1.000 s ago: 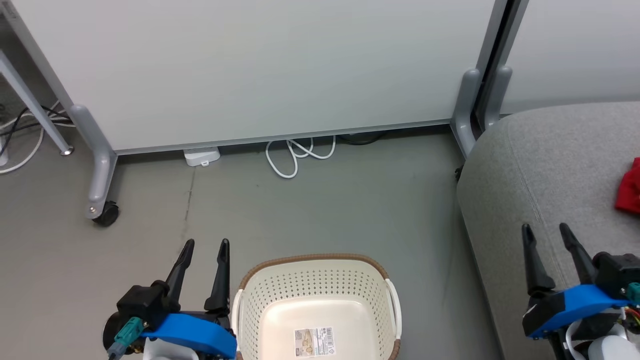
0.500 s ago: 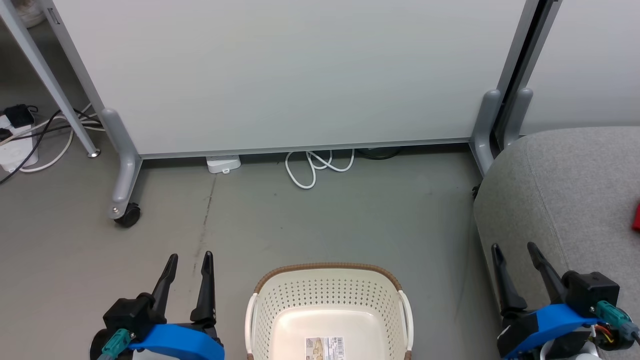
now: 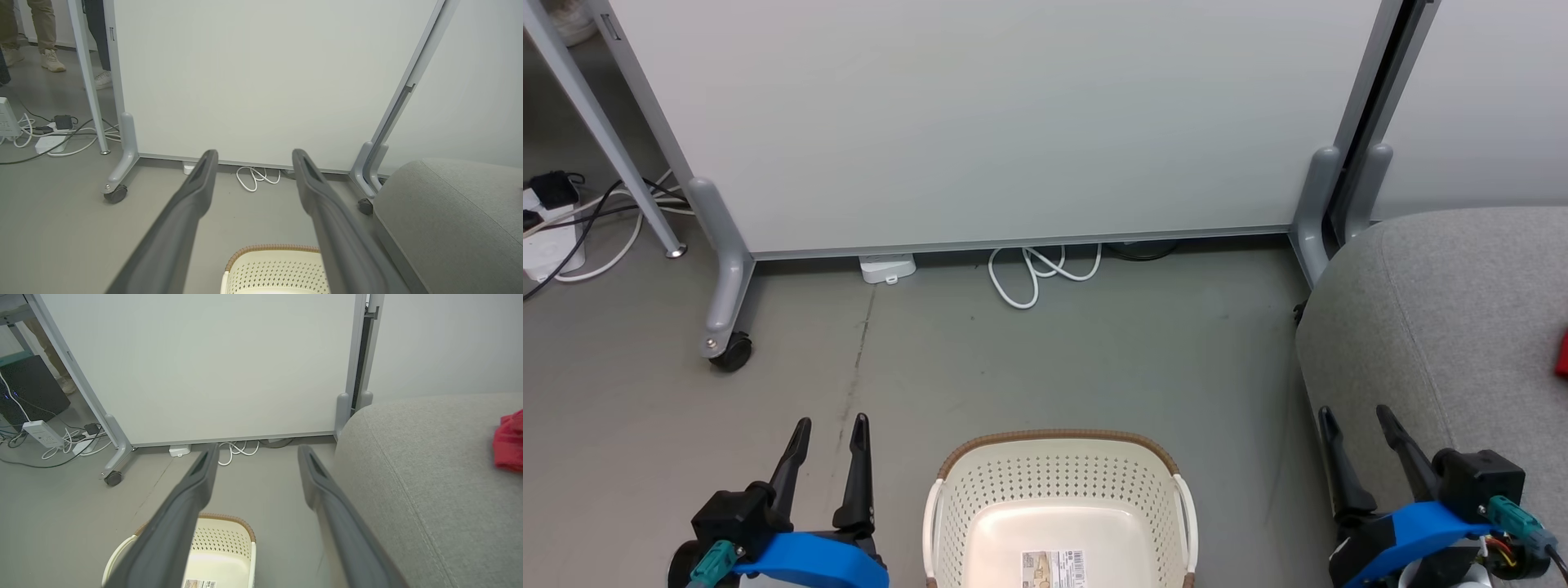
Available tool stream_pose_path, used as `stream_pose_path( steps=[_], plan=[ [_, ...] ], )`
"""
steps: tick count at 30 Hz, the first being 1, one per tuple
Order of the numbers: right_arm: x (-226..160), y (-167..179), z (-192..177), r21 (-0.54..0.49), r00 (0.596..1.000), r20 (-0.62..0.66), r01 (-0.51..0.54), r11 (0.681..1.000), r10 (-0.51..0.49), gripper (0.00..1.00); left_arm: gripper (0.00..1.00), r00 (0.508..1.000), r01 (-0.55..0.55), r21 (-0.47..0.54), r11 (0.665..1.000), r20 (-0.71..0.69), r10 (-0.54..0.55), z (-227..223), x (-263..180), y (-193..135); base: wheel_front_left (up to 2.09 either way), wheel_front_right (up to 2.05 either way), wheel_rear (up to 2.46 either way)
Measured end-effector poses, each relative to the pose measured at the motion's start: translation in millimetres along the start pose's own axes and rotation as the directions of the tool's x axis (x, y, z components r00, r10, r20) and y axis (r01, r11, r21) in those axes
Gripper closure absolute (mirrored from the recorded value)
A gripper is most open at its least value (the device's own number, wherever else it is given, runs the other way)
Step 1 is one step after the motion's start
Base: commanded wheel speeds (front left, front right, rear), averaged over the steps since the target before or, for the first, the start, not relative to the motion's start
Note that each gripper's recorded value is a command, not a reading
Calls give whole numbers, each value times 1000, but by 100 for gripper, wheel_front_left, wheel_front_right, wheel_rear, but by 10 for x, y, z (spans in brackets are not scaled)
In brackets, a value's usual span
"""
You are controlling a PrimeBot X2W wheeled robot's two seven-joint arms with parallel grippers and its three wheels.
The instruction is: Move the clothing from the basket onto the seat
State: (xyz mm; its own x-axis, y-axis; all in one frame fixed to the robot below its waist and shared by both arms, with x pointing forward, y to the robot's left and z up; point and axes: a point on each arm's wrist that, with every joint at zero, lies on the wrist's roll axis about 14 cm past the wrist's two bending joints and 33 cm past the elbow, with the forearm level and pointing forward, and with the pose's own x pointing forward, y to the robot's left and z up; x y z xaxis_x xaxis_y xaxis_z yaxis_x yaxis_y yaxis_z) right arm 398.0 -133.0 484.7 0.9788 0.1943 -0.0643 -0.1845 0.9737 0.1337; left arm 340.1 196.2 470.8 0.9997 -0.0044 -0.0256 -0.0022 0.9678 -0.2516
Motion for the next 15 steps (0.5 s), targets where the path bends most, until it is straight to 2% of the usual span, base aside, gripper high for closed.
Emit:
stream_pose_path(
  steps=[7, 8, 15],
  plan=[
    [0, 0, -6, 0, 1000, -2, 0, 1000, 0, 0, 0, 1000, 6, 8, 1000, 3, -6, 9, 5, -18, 0, 0, 0],
    [-2, 0, -12, 1, 1000, -3, 1, 1000, -1, 100, 100, 1000, 7, 7, 1000, 0, -7, 0, 2, -22, 0, 0, 0],
    [-97, -37, -299, 12, 996, -92, 17, 1000, -16, 100, 100, 994, -25, -11, 1000, -111, 24, -361, -195, 32, 0, 0, 0]
  ],
)
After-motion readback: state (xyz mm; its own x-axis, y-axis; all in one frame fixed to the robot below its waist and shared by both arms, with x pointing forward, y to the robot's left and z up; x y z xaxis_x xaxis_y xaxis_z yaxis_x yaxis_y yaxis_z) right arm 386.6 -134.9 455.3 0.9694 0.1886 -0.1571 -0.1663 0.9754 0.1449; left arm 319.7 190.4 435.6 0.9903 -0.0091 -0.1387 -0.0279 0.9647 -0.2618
